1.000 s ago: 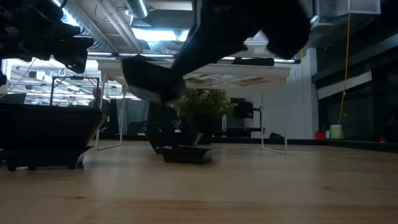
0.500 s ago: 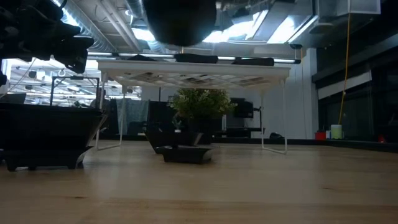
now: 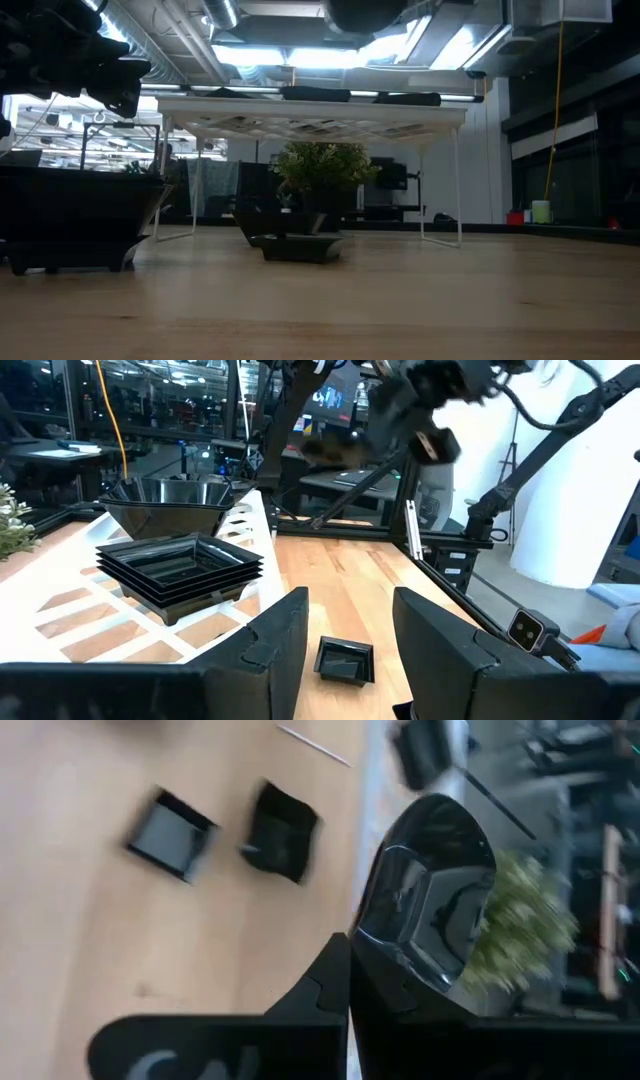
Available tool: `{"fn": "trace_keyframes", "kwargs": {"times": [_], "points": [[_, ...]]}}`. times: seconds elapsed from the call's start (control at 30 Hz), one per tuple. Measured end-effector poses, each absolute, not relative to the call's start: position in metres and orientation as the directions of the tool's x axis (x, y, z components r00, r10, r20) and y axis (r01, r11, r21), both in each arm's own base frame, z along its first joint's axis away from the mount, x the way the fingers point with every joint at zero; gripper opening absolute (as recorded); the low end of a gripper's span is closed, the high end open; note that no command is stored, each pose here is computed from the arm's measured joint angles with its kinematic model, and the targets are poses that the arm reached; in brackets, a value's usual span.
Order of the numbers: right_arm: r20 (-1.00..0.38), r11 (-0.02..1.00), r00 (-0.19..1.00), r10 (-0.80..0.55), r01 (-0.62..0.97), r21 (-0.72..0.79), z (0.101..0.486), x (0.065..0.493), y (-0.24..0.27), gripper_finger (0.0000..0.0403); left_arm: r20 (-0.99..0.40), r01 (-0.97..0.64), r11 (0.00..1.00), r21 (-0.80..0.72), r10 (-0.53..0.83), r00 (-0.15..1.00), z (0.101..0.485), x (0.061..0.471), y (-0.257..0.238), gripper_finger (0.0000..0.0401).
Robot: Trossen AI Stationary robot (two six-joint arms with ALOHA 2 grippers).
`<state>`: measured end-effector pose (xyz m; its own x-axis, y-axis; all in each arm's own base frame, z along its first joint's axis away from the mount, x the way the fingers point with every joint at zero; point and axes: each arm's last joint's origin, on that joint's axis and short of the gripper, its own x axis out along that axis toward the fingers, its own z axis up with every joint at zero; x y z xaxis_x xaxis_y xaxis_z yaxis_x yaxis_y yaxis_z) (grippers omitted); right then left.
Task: Pick & Place Mini shaped plates
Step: Stack the black leaf-shaped plate on top of the black leaf-shaped plate on the shelf
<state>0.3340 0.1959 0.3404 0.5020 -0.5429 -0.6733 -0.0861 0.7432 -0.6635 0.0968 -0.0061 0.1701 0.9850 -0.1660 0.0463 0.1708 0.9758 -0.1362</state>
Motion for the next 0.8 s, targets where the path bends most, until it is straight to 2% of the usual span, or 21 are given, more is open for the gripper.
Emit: {"fn": "trace_keyframes", "kwargs": {"times": [0.27, 0.6, 0.8], "points": [[-0.633, 0.774, 0.488, -0.601, 0.157, -0.613, 0.364, 0.317, 0.168, 0.0, 0.046, 0.171, 0.976, -0.136, -0.167, 0.985, 0.17, 0.097, -0.006, 0.0143], [-0.689, 0.754, 0.329, -0.645, 0.422, -0.504, 0.339, 0.334, 0.124, 0.0, 0.046, 0.171, 0.976, -0.136, -0.166, 0.985, 0.17, 0.097, -0.006, 0.0143], [-0.722, 0.725, 0.28, -0.633, 0.541, -0.426, 0.336, 0.34, 0.107, 0.0002, 0.046, 0.171, 0.976, -0.136, -0.166, 0.985, 0.17, 0.097, -0.006, 0.0143]]}}
